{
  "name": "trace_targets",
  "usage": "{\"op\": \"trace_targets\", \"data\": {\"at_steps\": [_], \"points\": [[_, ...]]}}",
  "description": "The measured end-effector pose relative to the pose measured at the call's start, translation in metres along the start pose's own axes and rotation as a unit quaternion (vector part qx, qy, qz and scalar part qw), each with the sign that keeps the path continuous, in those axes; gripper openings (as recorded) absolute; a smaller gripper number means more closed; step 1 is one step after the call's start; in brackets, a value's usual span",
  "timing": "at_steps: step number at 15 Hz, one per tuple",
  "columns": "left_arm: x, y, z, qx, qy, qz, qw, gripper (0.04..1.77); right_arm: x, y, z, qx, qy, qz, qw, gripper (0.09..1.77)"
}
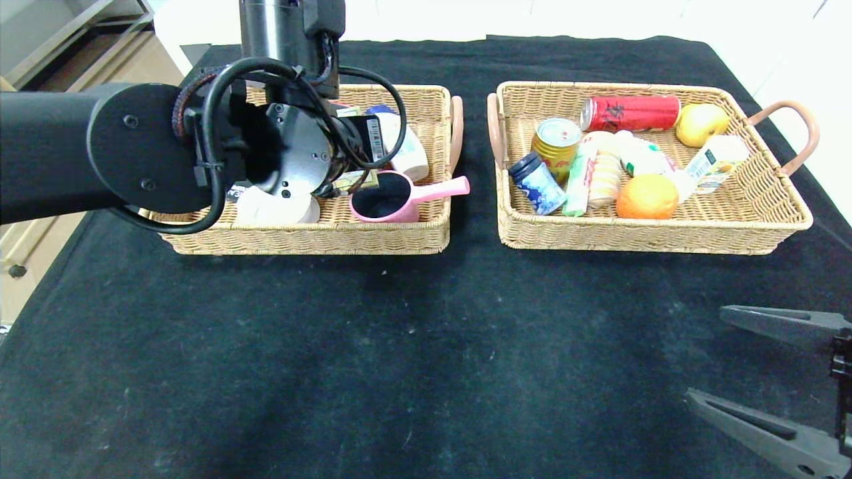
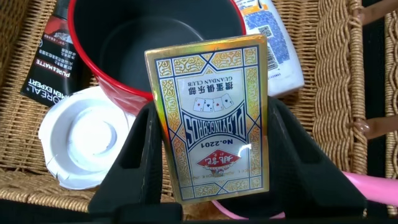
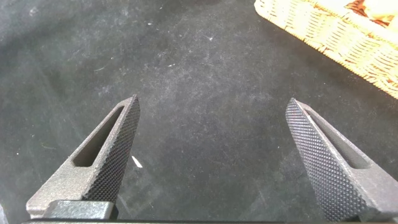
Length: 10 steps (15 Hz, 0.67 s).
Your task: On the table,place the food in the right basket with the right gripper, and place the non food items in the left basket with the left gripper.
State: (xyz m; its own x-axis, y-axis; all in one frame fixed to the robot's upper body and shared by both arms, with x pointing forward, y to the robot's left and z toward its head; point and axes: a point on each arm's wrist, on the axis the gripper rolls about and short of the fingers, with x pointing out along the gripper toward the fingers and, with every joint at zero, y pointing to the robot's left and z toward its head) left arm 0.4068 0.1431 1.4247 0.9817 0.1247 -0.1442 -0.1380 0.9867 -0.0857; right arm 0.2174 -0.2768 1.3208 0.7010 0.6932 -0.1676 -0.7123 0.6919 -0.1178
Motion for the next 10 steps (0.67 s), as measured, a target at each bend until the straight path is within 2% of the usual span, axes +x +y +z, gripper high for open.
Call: {"op": "trace_targets", "data": {"at_steps": [1,6,10], "points": [[0.0006,-0.0015,-0.0008,0.001,0.0,-0.001,1.0,1.01,0.0,0.0,0.0,0.0,0.0,0.0,1.0,1.71],[0.0061,-0.0054,-0.0005,-0.002,-0.011,-0.001,0.9999,1.35,0.0,-0.0001,0.0,0.0,0.0,0.0,1.0,1.71],[0.007,-0.0058,-0.0015,-0.002,-0.01,0.0,0.9999,1.49,0.0,-0.0001,0.0,0.0,0.0,-0.001,1.0,1.71]]}}
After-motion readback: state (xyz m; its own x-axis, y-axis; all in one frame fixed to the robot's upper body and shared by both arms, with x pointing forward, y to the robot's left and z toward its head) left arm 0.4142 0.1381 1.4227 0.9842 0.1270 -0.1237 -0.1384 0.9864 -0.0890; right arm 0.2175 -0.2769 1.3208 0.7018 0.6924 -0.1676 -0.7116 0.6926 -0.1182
